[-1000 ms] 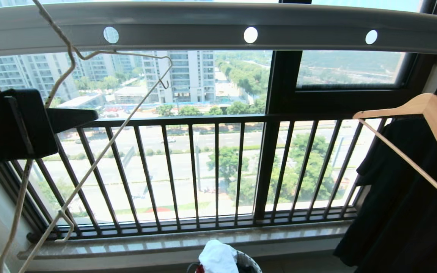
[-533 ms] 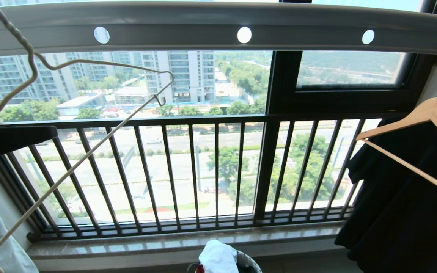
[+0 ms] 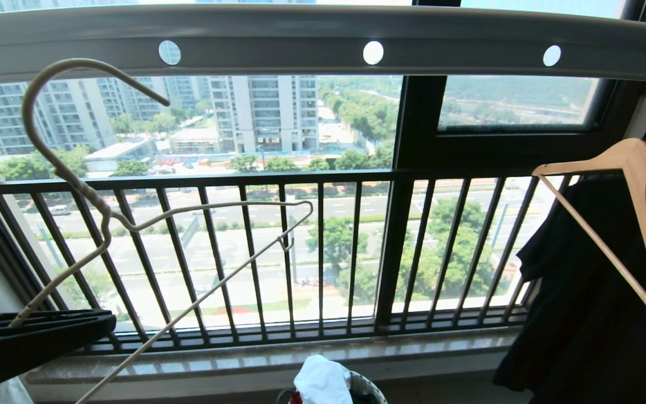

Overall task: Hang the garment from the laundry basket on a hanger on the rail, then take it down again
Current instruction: Pick up the clothes rack on the clothesline

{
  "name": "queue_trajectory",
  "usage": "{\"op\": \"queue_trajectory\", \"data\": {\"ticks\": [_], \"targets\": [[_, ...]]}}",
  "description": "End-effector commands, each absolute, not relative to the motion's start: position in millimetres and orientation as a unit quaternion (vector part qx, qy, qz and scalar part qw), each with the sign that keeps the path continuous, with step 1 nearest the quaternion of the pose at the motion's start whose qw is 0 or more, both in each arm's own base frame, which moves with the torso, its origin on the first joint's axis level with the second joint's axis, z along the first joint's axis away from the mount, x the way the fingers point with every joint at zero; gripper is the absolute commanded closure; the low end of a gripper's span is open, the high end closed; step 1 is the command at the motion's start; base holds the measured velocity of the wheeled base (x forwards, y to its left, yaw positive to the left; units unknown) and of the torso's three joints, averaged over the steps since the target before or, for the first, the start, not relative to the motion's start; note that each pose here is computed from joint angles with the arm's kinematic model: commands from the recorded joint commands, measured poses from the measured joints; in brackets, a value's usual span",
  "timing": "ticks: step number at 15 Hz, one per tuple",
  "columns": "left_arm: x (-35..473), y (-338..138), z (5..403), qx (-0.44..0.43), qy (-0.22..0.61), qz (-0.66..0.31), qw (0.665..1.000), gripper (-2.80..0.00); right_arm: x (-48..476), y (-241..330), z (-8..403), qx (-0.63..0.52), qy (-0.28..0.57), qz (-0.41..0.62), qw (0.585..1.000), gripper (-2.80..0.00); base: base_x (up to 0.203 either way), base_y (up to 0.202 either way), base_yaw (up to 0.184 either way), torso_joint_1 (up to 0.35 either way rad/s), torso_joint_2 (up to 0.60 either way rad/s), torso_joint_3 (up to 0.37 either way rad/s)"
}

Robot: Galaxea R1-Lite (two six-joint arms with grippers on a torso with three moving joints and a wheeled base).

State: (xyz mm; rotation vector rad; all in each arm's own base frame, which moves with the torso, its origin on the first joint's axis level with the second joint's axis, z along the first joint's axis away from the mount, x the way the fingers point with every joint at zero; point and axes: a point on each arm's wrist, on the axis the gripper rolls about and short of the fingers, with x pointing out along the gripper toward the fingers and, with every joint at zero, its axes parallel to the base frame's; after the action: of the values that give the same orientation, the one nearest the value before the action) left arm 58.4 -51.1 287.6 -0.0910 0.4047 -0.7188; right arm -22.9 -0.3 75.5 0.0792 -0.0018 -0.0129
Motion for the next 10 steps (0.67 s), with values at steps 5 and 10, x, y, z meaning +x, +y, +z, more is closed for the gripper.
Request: {"op": "queue_trajectory", "data": {"ticks": [5, 10], "targets": [[106, -95, 263, 0.043, 0.263, -0.414, 0.870, 0.00, -23, 0, 75, 0.040, 0.001, -0.006, 0.999, 0.00, 0.000, 0.000, 0.000, 0.000, 0.00, 0.000], [156, -122, 246, 0.078, 0.290, -0.429, 0.852, 0.00, -23, 0, 75, 0.040, 0.001, -0.006, 0.999, 0.00, 0.000, 0.000, 0.000, 0.000, 0.00, 0.000]]}}
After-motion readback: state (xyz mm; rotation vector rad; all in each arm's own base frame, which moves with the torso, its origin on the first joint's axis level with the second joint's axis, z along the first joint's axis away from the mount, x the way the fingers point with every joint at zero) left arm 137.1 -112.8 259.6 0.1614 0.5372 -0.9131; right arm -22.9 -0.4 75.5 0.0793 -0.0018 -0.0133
